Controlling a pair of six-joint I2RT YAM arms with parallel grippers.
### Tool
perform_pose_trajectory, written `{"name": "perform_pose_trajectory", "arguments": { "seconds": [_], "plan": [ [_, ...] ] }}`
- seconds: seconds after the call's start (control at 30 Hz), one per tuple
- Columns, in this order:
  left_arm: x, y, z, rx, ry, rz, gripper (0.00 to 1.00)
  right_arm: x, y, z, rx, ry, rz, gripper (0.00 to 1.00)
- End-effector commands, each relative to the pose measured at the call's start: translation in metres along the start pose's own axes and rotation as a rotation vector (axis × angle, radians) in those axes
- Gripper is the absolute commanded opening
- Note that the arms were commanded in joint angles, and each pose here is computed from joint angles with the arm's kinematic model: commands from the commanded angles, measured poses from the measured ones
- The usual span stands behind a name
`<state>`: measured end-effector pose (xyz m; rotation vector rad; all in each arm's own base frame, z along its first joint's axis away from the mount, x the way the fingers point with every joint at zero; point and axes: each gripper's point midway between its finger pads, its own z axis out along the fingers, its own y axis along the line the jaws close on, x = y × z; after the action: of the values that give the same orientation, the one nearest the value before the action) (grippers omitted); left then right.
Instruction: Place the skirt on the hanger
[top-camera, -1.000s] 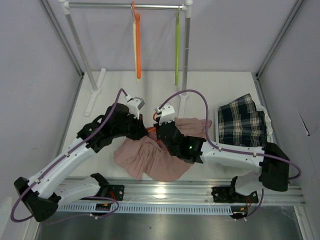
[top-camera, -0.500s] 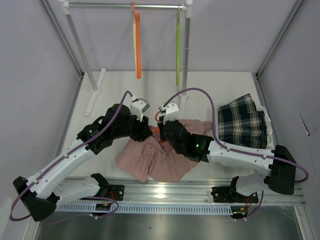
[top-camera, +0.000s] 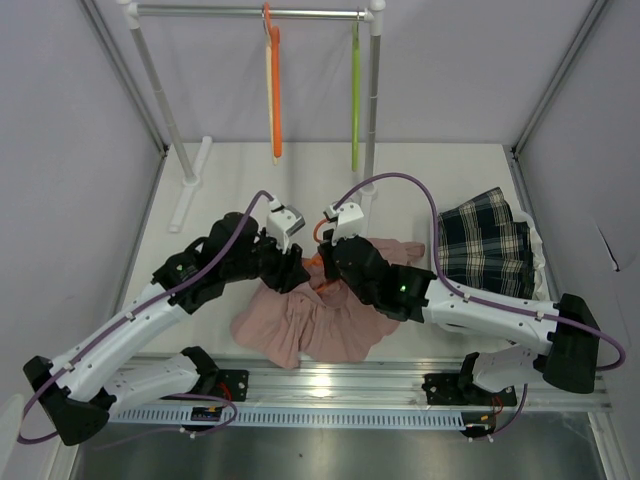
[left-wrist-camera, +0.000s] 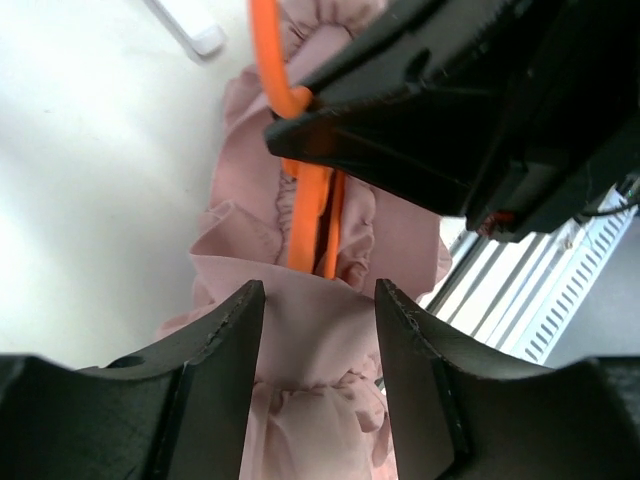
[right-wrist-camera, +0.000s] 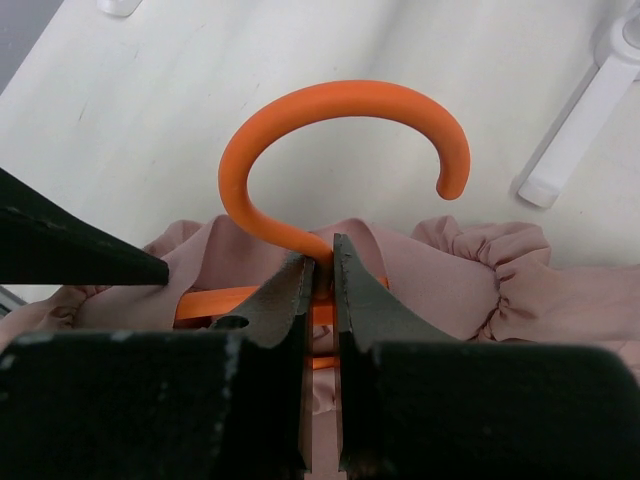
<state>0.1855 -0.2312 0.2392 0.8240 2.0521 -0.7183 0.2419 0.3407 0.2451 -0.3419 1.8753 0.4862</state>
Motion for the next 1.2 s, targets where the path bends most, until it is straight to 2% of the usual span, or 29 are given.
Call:
{"name": "perform_pose_trajectory", "arguments": {
  "seconds": [0.0,0.17,0.27,0.3,0.47,0.5,0.67,0.7,0.73,0.8,0.83,0.93,1.03,1.17],
  "plan": [
    [-0.001,-0.012,0.002,0.071,-0.024,0.049,0.55,-0.047,0.010,-0.012,-0.046,-0.099,0.084,0.00],
    [0.004,-0.005,0.009,0.038,-0.006,0.046,0.53,-0.051,0.013,-0.016,-0.069,-0.104,0.093,0.00],
    [0.003,-0.004,0.010,0.029,-0.016,0.046,0.47,-0.052,0.013,-0.018,-0.073,-0.102,0.097,0.00],
    [0.002,-0.004,0.011,0.028,-0.021,0.045,0.37,-0.053,0.013,-0.018,-0.074,-0.105,0.097,0.00],
    [0.003,-0.003,0.015,0.029,-0.014,0.042,0.10,-0.056,0.013,-0.022,-0.083,-0.108,0.107,0.00],
    [0.003,-0.004,0.015,0.031,-0.017,0.040,0.01,-0.056,0.011,-0.023,-0.078,-0.109,0.107,0.00],
    [-0.002,-0.005,0.012,0.034,-0.052,0.039,0.00,-0.055,0.005,-0.023,-0.057,-0.102,0.101,0.00],
    [-0.003,-0.005,0.011,0.031,-0.062,0.038,0.00,-0.054,0.003,-0.022,-0.051,-0.098,0.098,0.03],
    [-0.005,-0.006,0.008,0.033,-0.076,0.039,0.00,-0.056,0.001,-0.023,-0.041,-0.102,0.099,0.17],
    [-0.006,-0.006,0.005,0.031,-0.086,0.036,0.00,-0.054,-0.008,-0.022,-0.013,-0.095,0.080,0.35],
    [-0.005,-0.007,0.005,0.032,-0.084,0.034,0.00,-0.057,-0.012,-0.024,-0.002,-0.101,0.080,0.49],
    [-0.005,-0.007,0.003,0.031,-0.089,0.034,0.00,-0.060,-0.026,-0.025,0.023,-0.103,0.088,0.58],
    [-0.003,-0.006,0.003,0.028,-0.088,0.029,0.00,-0.064,-0.033,-0.030,0.014,-0.111,0.103,0.59],
    [-0.005,-0.004,0.001,0.011,-0.106,0.019,0.00,-0.054,-0.037,-0.033,0.017,-0.081,0.100,0.52]
  ]
}}
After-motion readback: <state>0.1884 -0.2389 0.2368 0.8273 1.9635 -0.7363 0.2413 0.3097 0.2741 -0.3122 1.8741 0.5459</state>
